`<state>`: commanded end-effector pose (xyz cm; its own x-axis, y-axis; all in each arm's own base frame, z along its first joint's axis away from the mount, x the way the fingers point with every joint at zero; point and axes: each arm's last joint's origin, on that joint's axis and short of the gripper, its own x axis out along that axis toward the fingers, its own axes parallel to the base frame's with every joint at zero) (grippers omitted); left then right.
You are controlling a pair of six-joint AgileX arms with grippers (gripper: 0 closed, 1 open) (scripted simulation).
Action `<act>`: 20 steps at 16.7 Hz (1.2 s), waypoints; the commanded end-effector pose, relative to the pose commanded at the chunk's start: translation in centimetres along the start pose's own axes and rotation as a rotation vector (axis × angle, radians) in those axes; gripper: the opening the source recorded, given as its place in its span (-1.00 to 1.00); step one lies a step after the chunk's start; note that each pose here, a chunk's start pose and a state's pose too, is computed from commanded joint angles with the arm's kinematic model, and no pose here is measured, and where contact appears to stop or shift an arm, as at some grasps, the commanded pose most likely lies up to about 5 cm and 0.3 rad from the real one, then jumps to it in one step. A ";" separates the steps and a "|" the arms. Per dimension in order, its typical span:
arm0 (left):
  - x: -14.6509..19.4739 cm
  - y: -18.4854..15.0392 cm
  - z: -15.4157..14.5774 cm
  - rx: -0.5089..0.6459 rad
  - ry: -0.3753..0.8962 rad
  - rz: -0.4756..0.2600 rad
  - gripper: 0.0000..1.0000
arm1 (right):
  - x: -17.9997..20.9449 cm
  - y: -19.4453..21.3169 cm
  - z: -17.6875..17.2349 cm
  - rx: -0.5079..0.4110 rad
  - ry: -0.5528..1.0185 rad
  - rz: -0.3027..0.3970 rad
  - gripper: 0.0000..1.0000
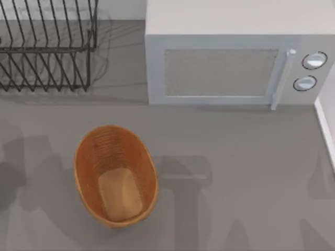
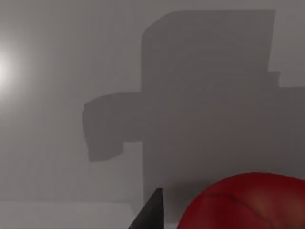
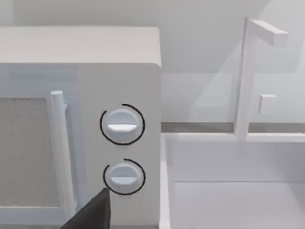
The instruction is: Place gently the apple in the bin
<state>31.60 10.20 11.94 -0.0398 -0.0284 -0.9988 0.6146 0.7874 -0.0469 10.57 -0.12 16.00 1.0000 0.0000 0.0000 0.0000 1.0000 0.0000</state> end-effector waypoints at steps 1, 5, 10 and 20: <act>-0.7 0.2 0.1 -0.002 -0.003 0.004 -1.00 | 0.0 0.0 0.0 0.000 0.000 0.000 1.00; -5.4 0.6 0.4 0.000 0.004 -0.006 -1.00 | 0.0 0.0 0.0 0.000 0.000 0.000 1.00; -12.4 -0.4 0.0 0.002 0.016 -0.023 -1.00 | 0.0 0.0 0.0 0.000 0.000 0.000 1.00; -14.5 -1.1 1.1 -0.018 0.022 -0.009 -1.00 | 0.0 0.0 0.0 0.000 0.000 0.000 1.00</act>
<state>32.34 9.07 26.47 -0.0624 -0.0218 -0.9978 0.6003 0.7979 -0.0549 10.57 -0.12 16.00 1.0000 0.0000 0.0000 0.0000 1.0000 0.0000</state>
